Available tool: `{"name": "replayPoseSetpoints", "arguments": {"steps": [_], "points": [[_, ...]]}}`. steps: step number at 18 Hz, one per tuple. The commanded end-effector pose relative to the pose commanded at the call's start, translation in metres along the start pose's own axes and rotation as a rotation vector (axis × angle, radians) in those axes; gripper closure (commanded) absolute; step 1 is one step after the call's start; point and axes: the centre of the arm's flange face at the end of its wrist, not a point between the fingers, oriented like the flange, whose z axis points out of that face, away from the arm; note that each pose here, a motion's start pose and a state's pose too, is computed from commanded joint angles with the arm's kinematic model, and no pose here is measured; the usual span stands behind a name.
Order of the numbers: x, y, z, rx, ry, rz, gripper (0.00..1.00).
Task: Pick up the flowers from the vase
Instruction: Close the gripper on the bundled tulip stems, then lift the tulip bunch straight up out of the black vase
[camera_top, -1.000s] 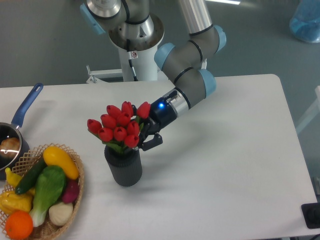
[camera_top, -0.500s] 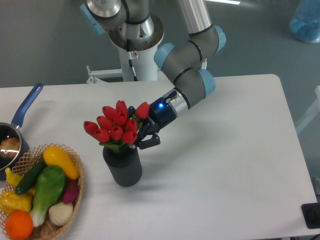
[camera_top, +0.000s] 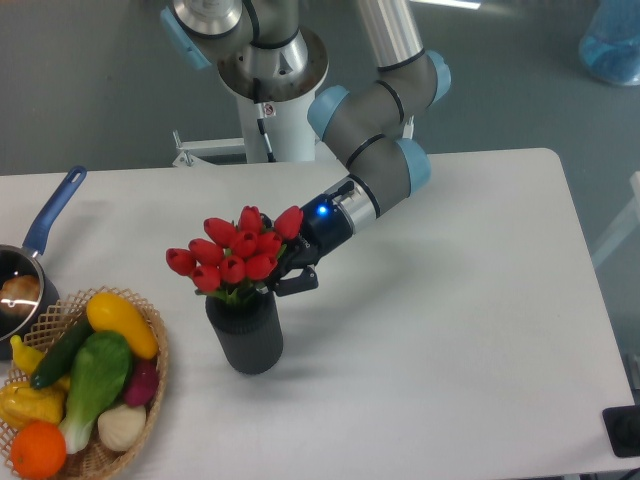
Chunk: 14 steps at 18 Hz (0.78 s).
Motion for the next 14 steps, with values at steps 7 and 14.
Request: {"name": "replayPoseSetpoints", "arguments": {"steps": [7, 14], "points": [[-0.003, -0.007, -0.004, 0.039, -0.016, -0.008, 0.68], [-0.004, -0.032, -0.020, 0.045, -0.047, -0.033, 0.68]]}}
